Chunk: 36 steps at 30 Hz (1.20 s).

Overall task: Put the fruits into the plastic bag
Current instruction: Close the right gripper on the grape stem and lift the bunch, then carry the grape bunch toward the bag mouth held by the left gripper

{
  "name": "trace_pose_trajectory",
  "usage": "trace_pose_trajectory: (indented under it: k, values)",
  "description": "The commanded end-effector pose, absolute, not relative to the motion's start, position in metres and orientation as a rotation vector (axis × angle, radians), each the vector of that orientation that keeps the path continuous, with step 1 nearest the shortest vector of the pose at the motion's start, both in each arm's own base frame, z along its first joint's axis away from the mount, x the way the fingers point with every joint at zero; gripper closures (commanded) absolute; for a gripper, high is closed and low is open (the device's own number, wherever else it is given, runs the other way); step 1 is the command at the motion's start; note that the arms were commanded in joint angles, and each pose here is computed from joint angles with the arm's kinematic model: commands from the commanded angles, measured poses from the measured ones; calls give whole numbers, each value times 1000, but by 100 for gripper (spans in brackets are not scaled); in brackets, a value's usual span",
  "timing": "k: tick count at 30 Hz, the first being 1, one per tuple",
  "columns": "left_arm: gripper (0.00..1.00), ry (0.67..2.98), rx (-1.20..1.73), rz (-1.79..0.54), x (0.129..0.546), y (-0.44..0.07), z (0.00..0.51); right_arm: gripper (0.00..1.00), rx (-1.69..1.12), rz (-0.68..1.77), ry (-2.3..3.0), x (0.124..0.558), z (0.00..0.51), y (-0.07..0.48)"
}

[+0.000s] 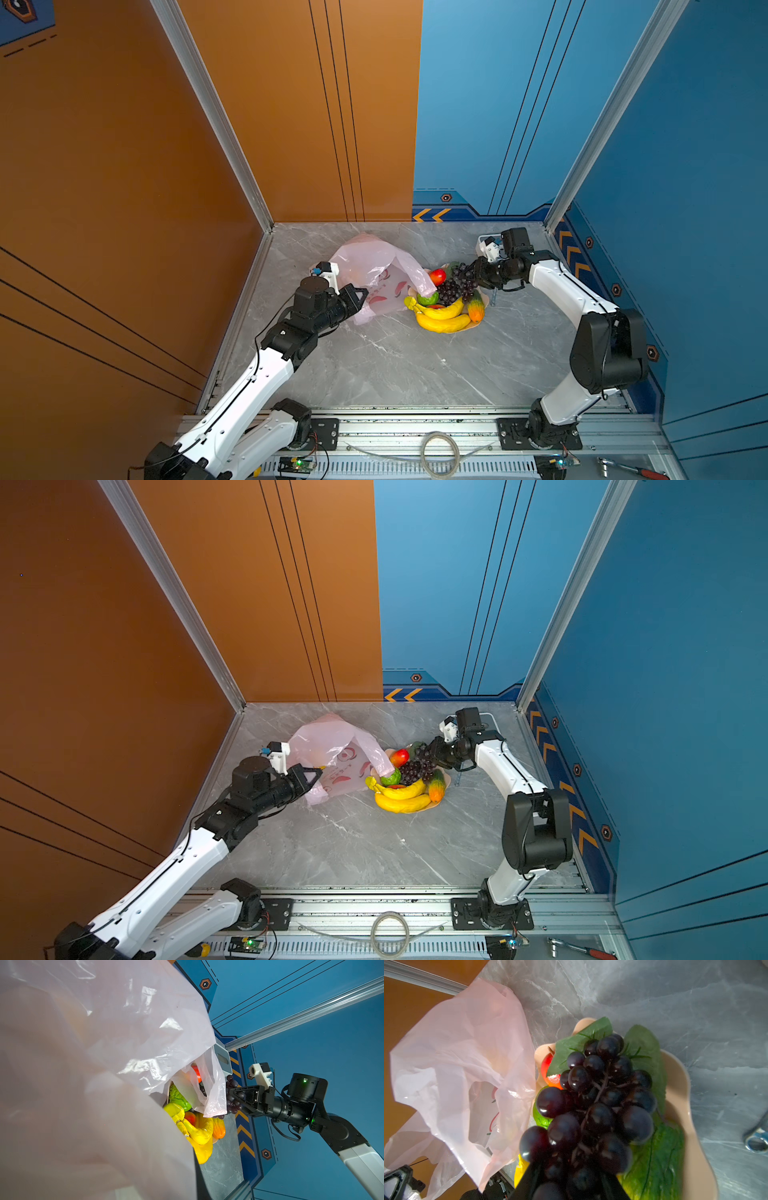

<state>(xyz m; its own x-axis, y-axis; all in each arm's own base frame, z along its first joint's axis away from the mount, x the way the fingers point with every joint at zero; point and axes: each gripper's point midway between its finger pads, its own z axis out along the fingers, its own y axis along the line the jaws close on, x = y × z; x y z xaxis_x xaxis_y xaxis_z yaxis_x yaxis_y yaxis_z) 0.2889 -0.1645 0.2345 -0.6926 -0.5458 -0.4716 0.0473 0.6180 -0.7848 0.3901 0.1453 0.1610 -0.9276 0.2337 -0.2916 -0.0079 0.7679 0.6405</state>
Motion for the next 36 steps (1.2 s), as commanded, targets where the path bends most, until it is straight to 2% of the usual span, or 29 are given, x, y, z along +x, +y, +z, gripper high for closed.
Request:
trace_pose_trajectory:
  k: [1, 15, 28, 36]
  values:
    - [100, 2108, -387, -1075, 288, -164, 239, 66, 148, 996, 2505, 394, 193, 148]
    - [100, 2102, -377, -1095, 290, -168, 243, 66, 88, 1084, 2320, 388, 277, 159]
    - [100, 2096, -380, -1125, 292, -172, 245, 66, -151, 1216, 2151, 335, 371, 204]
    - [100, 2084, -387, -1134, 294, -172, 248, 66, -332, 1366, 2139, 295, 385, 255]
